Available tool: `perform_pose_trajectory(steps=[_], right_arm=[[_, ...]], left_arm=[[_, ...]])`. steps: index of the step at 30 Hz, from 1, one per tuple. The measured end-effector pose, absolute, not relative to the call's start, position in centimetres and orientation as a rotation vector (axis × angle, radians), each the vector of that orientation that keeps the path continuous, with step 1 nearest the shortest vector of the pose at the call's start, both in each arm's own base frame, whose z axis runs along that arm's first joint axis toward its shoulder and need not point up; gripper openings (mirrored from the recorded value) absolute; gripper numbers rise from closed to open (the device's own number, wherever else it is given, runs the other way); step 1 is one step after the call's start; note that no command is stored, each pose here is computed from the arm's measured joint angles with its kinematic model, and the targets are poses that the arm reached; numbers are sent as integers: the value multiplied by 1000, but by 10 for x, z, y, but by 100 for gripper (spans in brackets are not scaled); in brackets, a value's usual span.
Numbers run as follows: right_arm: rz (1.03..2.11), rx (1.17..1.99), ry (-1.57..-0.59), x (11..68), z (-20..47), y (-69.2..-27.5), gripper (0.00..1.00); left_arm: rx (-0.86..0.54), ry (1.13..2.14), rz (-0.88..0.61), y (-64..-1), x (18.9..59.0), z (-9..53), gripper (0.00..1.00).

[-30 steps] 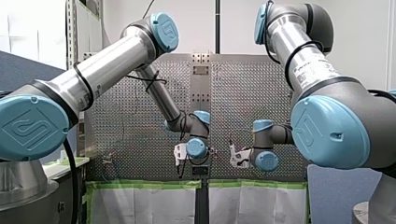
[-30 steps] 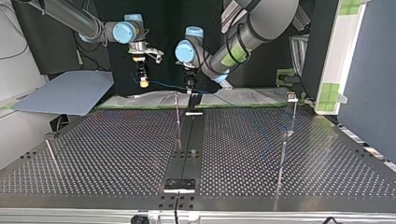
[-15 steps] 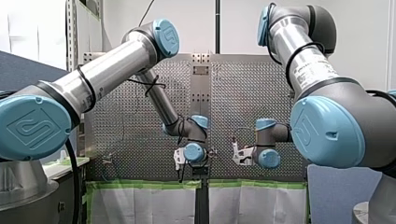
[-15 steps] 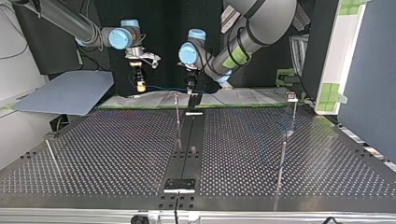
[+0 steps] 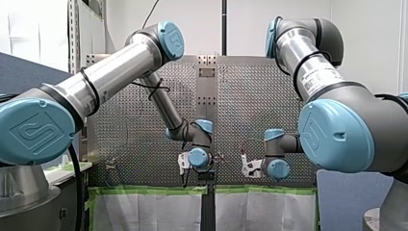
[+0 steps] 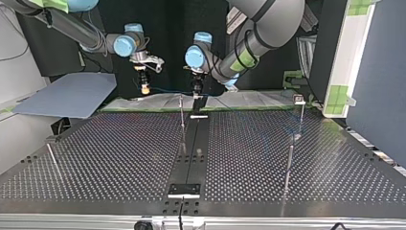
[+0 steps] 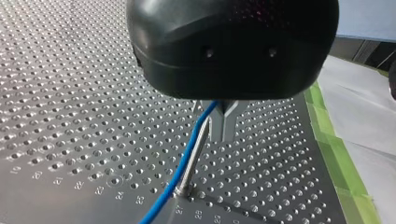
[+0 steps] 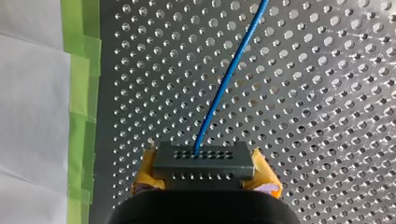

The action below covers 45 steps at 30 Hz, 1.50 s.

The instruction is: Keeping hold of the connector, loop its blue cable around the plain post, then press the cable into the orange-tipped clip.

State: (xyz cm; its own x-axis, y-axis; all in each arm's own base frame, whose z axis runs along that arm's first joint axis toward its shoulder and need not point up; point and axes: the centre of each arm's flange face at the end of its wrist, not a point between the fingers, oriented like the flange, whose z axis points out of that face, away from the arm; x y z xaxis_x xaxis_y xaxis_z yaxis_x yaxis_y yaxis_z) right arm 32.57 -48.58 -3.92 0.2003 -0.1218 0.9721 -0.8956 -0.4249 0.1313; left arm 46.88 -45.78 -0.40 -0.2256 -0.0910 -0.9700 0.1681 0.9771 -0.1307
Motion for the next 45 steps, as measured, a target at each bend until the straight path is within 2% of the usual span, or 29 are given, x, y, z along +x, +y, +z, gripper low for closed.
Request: perform_pose_trajectory(steps=[16,45], right_arm=[[1277,1724,-964,329,-29,-510,0],[1270,1705,-985,320,-27,-519,0]], left_arm=[[62,1753,-266,-460,488,4,0],[33,1753,-300,-447,512,9,0]])
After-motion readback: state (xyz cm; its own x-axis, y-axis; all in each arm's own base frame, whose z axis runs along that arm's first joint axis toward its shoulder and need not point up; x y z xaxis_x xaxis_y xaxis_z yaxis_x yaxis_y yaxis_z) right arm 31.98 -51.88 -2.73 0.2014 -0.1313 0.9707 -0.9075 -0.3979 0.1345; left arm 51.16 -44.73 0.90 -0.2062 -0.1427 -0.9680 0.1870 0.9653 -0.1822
